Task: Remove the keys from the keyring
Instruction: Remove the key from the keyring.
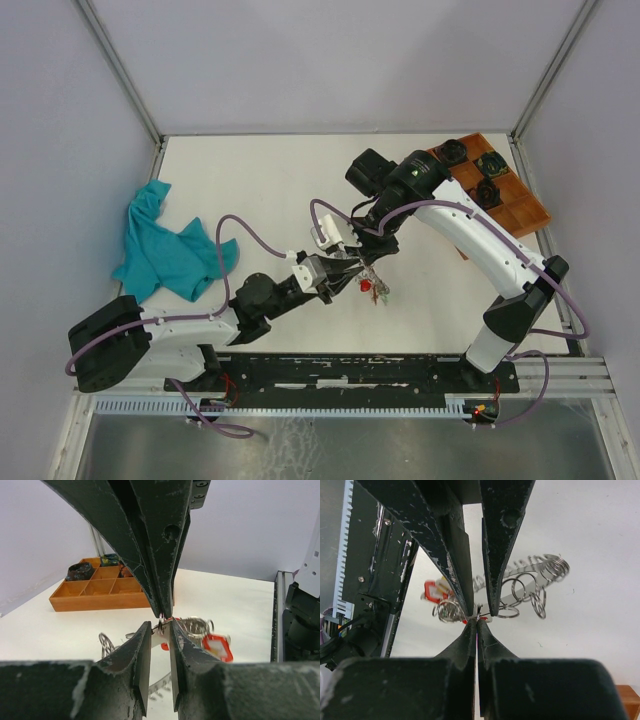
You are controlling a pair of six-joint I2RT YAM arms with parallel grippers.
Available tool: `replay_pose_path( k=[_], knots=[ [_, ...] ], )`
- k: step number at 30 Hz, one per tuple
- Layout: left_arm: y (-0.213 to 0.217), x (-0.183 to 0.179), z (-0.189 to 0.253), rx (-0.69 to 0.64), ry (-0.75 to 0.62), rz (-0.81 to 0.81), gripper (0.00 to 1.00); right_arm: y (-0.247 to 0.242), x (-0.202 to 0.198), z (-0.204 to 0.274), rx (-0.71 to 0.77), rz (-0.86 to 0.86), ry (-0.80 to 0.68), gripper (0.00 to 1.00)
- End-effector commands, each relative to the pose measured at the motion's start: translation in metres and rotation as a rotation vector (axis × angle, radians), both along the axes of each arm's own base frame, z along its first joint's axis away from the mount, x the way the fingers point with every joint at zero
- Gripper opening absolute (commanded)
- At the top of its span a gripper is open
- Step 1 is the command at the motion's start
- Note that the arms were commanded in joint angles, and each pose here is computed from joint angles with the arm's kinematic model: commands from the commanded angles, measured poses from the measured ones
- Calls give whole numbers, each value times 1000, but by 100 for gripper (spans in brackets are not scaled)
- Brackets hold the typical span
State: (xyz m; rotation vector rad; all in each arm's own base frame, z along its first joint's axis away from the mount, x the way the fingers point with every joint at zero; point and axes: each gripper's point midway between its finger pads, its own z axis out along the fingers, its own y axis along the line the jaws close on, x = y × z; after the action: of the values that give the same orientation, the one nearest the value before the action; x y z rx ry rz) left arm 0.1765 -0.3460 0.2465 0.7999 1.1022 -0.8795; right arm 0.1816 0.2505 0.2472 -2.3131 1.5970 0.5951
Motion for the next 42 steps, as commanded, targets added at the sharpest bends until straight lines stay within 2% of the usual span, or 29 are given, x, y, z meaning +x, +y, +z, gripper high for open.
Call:
replay_pose_path(
  k=[1,13,14,16,17,22,29,34,37,42],
  knots=[
    [0,9,23,-30,-62,55,28,-10,-26,16,6,32,69,1],
    [-12,7,12,51,-53,20,24,-10,-30,19,19,40,81,1],
    [-12,7,12,52,-54,15,21,-9,-30,19,20,42,82,1],
    [-13,5,12,54,-59,6,7,-9,-31,18,19,44,88,1],
    [-13,5,13,54,-59,4,3,-9,-31,18,19,45,89,1],
    [-11,3,17,39,-72,-2,3,-7,-33,19,33,46,99,3],
    [8,-5,36,-66,-100,11,3,-10,-30,29,105,1,114,36],
    [18,-9,45,-125,-106,17,3,-14,-21,46,253,-78,165,47],
    [22,-12,53,-159,-106,10,3,-13,-17,46,360,-137,207,49],
    [28,-16,65,-215,-100,2,3,-4,-4,45,493,-218,176,57]
  ],
)
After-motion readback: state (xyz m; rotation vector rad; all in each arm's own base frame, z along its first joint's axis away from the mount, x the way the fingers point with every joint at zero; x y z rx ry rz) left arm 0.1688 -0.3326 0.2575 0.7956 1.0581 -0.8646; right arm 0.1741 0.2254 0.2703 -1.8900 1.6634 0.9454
